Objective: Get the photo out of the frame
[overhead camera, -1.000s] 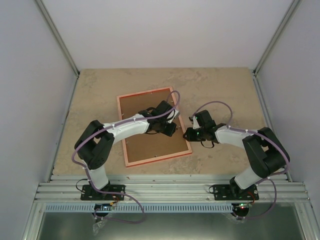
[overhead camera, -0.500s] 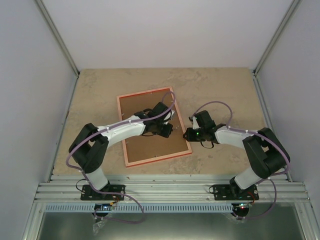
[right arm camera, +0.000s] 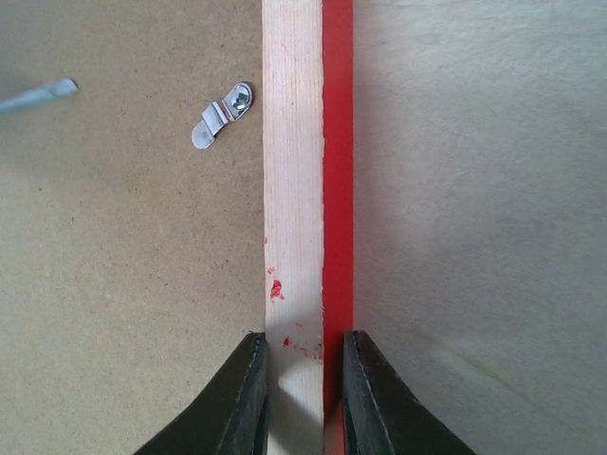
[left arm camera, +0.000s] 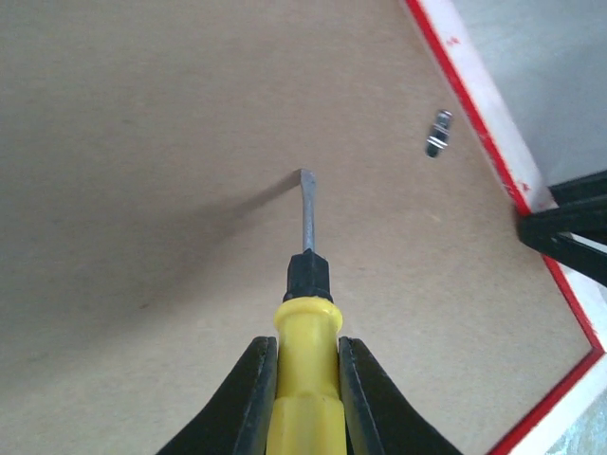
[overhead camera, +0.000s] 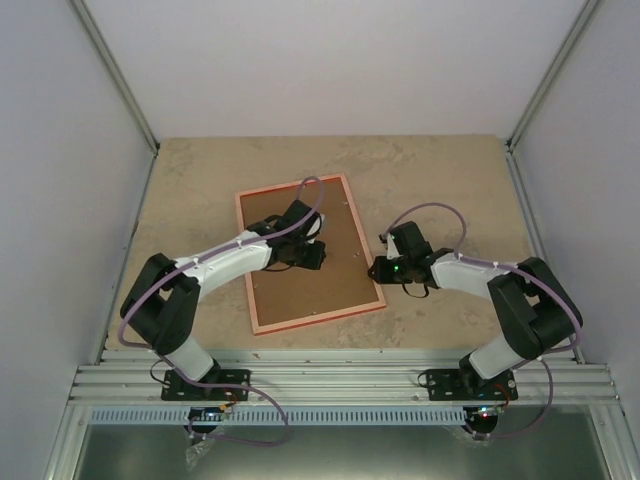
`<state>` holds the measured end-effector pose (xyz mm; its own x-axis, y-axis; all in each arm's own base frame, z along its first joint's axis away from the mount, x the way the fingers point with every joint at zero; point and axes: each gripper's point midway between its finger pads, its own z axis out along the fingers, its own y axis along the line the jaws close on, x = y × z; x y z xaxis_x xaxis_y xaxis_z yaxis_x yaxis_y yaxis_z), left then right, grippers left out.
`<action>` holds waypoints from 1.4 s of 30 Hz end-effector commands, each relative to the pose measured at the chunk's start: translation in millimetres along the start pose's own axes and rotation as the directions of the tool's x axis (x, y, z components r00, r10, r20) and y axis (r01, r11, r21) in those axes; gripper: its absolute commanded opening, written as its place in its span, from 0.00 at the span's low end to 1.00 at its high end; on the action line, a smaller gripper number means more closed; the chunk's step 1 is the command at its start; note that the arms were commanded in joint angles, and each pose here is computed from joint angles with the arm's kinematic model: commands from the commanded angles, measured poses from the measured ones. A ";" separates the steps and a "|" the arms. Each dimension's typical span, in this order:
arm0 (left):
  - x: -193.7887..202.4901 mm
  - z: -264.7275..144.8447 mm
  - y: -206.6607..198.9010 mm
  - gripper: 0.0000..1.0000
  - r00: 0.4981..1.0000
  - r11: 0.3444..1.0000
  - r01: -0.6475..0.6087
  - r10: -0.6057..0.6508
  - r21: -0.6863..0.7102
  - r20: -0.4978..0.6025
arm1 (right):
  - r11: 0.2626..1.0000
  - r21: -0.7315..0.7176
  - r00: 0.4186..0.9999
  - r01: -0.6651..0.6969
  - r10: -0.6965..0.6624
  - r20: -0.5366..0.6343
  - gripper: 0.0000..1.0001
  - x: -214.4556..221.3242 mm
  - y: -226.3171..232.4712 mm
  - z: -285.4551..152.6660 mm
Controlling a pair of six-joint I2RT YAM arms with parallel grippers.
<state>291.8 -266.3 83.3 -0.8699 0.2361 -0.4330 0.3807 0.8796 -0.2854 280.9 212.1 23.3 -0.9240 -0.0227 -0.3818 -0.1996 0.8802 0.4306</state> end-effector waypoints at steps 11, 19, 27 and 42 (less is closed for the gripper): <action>-18.1 -19.3 20.4 0.00 0.990 0.992 0.121 -0.123 0.032 0.073 | 0.992 0.118 0.991 0.054 -0.039 -0.128 0.22 43.2 -24.6 -32.5; -28.7 -27.0 16.7 0.00 0.985 0.989 0.133 -0.140 0.071 0.098 | 0.984 0.144 0.995 0.101 -0.102 0.000 0.38 -15.0 -20.1 -43.3; -32.1 -34.5 21.9 0.00 0.980 0.984 0.157 -0.166 0.085 0.114 | 0.988 0.086 0.989 0.125 -0.132 0.075 0.42 -71.0 -3.4 -22.1; -31.0 -42.3 30.8 0.00 0.974 0.982 0.178 -0.185 0.063 0.127 | 0.990 0.093 0.989 0.111 -0.119 0.090 0.36 -108.9 -7.6 30.4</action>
<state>314.8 -231.0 113.5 -0.8862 0.0392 -0.4616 0.2466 0.8835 -0.3984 383.8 219.3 39.3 -0.8700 -0.0841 -0.4859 -0.2615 0.9141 0.3100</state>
